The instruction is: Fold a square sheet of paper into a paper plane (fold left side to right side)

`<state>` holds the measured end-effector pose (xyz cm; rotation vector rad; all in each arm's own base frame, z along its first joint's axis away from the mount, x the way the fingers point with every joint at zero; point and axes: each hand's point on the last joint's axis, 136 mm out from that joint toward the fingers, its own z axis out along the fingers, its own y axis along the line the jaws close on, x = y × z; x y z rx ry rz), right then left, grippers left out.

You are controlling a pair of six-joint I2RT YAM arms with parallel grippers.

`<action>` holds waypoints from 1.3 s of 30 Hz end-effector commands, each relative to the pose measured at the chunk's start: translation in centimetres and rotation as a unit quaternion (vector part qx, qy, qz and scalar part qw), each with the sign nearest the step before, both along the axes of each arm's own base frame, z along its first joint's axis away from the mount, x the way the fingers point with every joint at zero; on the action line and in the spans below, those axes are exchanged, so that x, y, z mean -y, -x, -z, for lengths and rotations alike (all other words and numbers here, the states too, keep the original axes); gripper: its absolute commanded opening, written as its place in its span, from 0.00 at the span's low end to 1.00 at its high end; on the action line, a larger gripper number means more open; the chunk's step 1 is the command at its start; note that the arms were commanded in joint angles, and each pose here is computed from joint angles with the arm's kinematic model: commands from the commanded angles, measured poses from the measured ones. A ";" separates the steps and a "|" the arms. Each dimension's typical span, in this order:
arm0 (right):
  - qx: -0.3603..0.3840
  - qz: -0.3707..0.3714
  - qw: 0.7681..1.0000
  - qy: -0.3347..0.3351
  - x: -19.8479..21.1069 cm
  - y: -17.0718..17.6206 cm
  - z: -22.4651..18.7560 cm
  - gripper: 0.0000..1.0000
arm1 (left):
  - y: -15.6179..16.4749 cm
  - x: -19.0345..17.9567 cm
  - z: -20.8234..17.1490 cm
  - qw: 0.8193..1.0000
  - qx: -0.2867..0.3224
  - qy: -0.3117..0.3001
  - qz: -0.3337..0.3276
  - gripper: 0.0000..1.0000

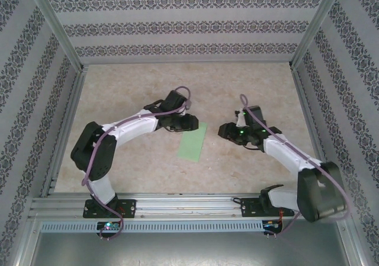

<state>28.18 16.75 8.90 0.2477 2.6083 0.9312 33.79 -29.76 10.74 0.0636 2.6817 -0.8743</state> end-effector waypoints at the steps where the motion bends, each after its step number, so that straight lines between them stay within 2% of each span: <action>1: 0.017 0.002 1.000 -0.023 -3.2 -1.8 -0.8 0.37 | -0.5 -1.0 -1.0 0.999 0.022 0.040 -0.010 0.42; 6: -0.011 -0.027 0.999 -0.015 -7.1 -2.1 1.7 0.16 | -0.1 -3.6 -0.3 0.998 0.021 0.047 -0.036 0.41; 10: -0.025 -0.032 0.999 0.002 -8.5 -2.3 3.4 0.00 | 0.4 -4.8 0.4 0.998 0.015 0.042 -0.043 0.38; 20: -0.048 -0.029 0.998 0.031 -7.9 -1.8 6.0 0.00 | 0.8 -5.5 1.2 0.999 0.008 0.026 -0.041 0.35; 30: -0.066 -0.099 0.992 0.034 -8.2 -1.0 8.2 0.00 | 1.6 -5.2 2.5 0.999 -0.028 0.017 -0.021 0.33; 35: -0.057 -0.161 0.983 0.066 -7.9 -1.0 8.6 0.00 | 2.3 -5.0 3.3 0.998 -0.050 0.019 -0.011 0.33; 39: -0.054 -0.173 0.981 0.073 -7.6 -1.2 8.7 0.00 | 2.8 -4.9 4.5 0.997 -0.076 0.017 -0.005 0.33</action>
